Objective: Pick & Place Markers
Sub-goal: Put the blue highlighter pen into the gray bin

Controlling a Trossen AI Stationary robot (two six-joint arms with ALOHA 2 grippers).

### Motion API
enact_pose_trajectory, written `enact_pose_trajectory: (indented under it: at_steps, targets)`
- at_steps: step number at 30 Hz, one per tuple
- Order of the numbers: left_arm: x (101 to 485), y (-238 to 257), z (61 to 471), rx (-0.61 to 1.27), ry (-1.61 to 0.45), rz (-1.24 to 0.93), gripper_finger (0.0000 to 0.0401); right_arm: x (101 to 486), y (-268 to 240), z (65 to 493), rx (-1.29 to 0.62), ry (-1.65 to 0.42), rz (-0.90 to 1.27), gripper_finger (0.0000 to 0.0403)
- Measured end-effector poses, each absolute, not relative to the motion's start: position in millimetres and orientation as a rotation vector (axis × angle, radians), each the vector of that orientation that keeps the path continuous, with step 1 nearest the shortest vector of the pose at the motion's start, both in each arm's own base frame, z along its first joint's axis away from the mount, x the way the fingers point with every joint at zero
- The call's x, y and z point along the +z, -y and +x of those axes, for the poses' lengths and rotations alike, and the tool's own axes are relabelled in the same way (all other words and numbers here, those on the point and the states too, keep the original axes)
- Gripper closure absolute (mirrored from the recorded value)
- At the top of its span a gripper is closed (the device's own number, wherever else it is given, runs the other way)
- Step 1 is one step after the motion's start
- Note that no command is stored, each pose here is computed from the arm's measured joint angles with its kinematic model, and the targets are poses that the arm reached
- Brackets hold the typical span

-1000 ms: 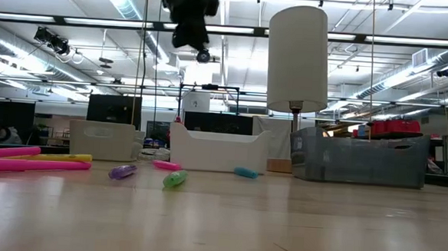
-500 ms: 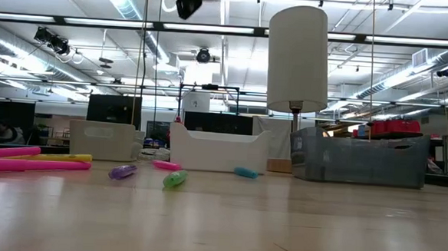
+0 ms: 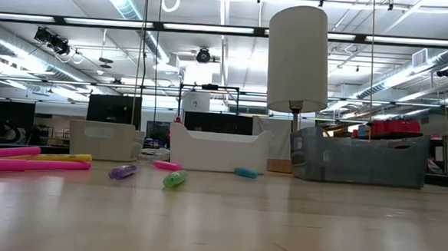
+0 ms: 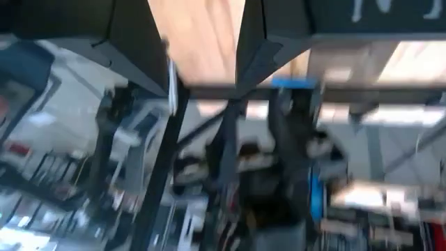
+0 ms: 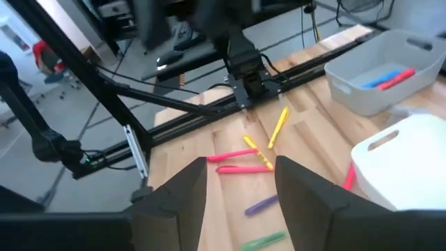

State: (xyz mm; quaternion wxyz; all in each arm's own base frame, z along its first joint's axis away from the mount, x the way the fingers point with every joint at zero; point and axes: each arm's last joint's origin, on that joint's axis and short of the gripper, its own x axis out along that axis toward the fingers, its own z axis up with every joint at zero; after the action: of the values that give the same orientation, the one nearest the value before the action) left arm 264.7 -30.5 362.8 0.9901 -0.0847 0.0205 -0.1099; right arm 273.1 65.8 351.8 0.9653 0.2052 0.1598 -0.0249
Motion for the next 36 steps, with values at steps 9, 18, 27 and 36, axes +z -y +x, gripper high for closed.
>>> enact_pose_trajectory:
  at_steps: [9,18,27,36]
  targets:
    - [337.5,42.4,263.0,-0.242,0.053,-0.18,0.023,351.6,-65.8,273.2,-0.064,-0.323,0.5,0.0231]
    - [335.3,42.3,263.2,-0.242,0.024,-0.255,0.023,324.6,-61.4,258.9,-0.322,-0.575,0.866,0.0231]
    - [335.2,42.3,263.2,-0.242,0.021,-0.259,0.023,303.0,-58.0,236.9,-0.572,-0.842,1.071,0.0231]
    - [335.1,42.3,263.2,-0.242,0.018,-0.26,0.0229,292.2,-57.5,215.8,-0.739,-1.084,1.143,0.0231]
